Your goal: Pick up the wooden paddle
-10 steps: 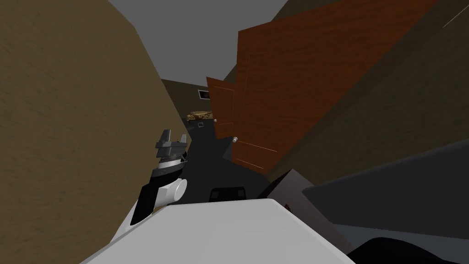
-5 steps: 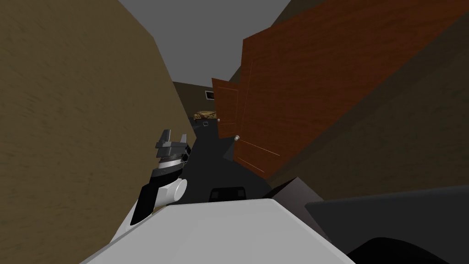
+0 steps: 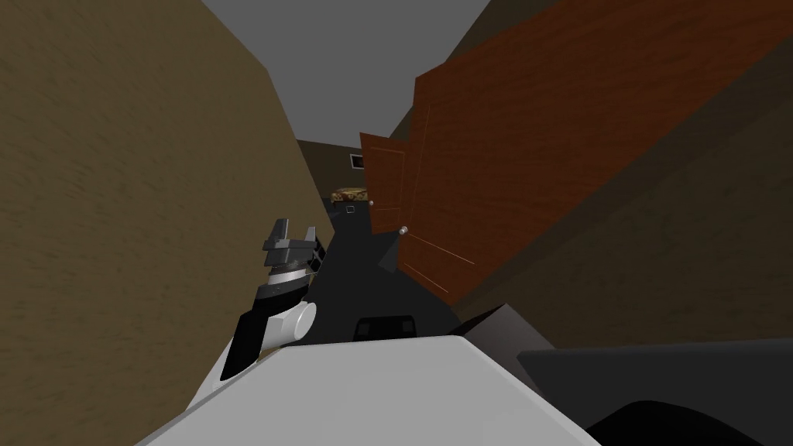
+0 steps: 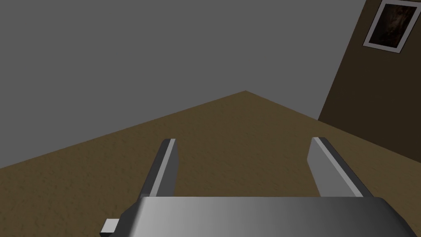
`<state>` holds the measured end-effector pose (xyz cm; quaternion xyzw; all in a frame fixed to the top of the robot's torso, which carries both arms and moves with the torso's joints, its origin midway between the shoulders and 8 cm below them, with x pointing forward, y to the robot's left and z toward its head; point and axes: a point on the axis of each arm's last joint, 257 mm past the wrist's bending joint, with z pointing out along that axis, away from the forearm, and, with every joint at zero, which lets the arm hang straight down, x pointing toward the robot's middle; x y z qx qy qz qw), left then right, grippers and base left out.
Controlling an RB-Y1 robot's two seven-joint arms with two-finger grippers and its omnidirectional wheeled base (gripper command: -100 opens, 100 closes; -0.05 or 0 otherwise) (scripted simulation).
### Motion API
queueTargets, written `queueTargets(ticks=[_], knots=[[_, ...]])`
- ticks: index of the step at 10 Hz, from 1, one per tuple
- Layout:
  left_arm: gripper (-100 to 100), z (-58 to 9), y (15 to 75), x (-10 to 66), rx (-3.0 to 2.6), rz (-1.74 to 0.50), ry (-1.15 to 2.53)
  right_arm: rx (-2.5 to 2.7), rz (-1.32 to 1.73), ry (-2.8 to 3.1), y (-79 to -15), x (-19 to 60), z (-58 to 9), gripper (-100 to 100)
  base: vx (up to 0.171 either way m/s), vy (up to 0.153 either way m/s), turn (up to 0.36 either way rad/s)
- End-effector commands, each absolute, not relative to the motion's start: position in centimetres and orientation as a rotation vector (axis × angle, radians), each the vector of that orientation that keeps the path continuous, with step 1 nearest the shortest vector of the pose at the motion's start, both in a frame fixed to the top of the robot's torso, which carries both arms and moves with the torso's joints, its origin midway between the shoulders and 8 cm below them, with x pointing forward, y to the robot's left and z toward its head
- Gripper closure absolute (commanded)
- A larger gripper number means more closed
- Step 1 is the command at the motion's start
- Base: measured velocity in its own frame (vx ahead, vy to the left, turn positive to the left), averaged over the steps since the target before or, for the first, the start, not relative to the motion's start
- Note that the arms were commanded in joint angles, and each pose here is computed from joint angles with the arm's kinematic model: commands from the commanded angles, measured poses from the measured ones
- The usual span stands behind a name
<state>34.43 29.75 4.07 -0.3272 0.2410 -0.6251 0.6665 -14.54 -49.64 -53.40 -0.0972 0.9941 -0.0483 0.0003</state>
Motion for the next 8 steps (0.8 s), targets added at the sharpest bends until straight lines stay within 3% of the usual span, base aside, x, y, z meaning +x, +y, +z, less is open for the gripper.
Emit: queueTargets(ticks=[1, 2, 3, 7, 8], knots=[[0, 4.07, 29.75, 34.43, -0.738, -1.411, 0.544, -0.291, -0.145, 3.129, -48.86, -15.15, -54.21, -100, 0.006, -0.037, 0.057], [0, 4.08, 29.75, 34.43, -0.738, -1.411, 0.544, -0.297, -0.146, 3.127, -49.16, -14.91, -53.95, -100, 0.004, -0.014, 0.015], [0, 4.07, 29.75, 34.43, -0.738, -1.411, 0.544, -0.297, -0.145, 3.127, -49.10, -14.97, -54.01, 100, 0.000, 0.000, 0.000], [0, 4.07, 29.75, 34.43, -0.738, -1.411, 0.544, -0.300, -0.146, 3.127, -49.16, -14.95, -53.99, 100, 0.000, 0.000, 0.000], [0, 4.07, 29.75, 34.43, -0.738, -1.411, 0.544, -0.299, -0.147, 3.127, -49.16, -14.95, -53.99, 0, 0.000, 0.000, 0.000]])
